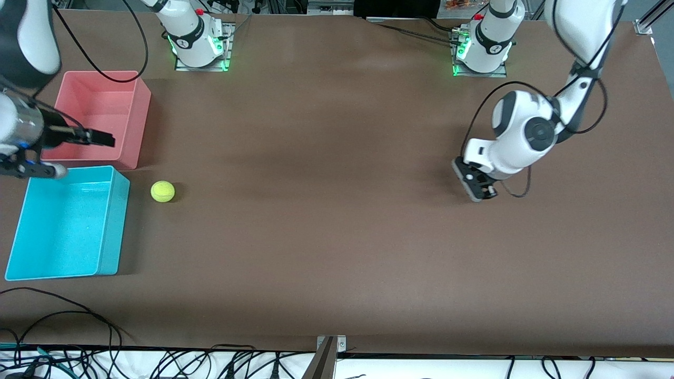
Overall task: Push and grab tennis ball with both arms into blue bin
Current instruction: 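Lower the right gripper onto the ball while the left gripper withdraws, then grasp the tennis ball with the right gripper and lift it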
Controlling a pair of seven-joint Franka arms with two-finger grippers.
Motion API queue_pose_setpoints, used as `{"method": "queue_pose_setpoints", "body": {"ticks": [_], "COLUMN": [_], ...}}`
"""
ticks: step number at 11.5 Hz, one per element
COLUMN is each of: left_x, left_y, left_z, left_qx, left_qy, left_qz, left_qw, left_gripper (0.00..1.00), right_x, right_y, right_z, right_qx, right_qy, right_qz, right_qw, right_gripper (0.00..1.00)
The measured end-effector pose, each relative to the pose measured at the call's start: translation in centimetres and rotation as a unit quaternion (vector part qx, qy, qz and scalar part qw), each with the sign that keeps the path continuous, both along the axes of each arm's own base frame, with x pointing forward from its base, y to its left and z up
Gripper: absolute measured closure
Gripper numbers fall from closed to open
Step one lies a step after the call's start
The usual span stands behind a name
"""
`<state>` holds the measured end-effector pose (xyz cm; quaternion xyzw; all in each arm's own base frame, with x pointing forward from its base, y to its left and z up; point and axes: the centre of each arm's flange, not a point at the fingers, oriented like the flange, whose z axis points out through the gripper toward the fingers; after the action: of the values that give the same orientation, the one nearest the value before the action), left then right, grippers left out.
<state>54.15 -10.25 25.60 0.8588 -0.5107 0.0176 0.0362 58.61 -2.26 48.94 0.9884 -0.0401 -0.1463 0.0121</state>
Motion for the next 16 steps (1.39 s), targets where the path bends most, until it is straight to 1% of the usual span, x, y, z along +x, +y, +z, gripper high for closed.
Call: {"method": "queue_pose_setpoints", "body": {"ticks": [1,3,4,5,6,7,8,10,12,14,16], "left_x": [0.6,1.7,1.9,1.8,1.4,0.8,0.3,0.1,-0.2,-0.9,-1.7], "left_y": [2.1,5.3,6.5,7.7,8.8,9.5,10.2,10.8,11.2,11.4,10.9], "left_z": [2.4,8.1,11.0,13.4,15.3,17.1,19.1,24.3,29.3,32.9,35.9], "left_qx": [0.003,0.005,0.005,0.006,0.006,0.005,0.002,-0.004,-0.005,0.000,0.009], "left_qy": [-0.021,-0.074,-0.097,-0.115,-0.123,-0.117,-0.098,-0.065,-0.035,-0.001,0.019], "left_qz": [0.019,0.048,0.058,0.069,0.078,0.099,0.134,0.204,0.277,0.335,0.394], "left_qw": [1.000,0.996,0.994,0.991,0.989,0.988,0.986,0.977,0.960,0.942,0.919], "left_gripper": [0.27,0.02,0.00,0.00,0.00,0.00,0.00,0.00,0.00,0.00,0.00], "right_x": [0.6,1.0,0.8,0.5,0.1,-0.4,-1.1,-2.6,-3.7,-4.5,-4.5], "right_y": [0.0,0.0,0.1,0.2,0.3,0.4,0.5,0.7,0.8,0.9,1.0], "right_z": [-2.4,-6.6,-8.5,-10.3,-12.2,-14.1,-16.1,-19.6,-22.0,-24.7,-27.4], "right_qx": [0.001,0.001,0.002,0.002,0.002,0.002,0.003,0.003,0.003,0.003,0.003], "right_qy": [0.003,-0.011,-0.019,-0.027,-0.035,-0.044,-0.055,-0.086,-0.119,-0.147,-0.175], "right_qz": [0.000,0.001,0.002,0.003,0.005,0.006,0.007,0.008,0.009,0.011,0.011], "right_qw": [1.000,1.000,1.000,1.000,0.999,0.999,0.998,0.996,0.993,0.989,0.985], "right_gripper": [0.00,0.00,0.00,0.00,0.00,0.00,0.00,0.00,0.00,0.00,0.00]}}
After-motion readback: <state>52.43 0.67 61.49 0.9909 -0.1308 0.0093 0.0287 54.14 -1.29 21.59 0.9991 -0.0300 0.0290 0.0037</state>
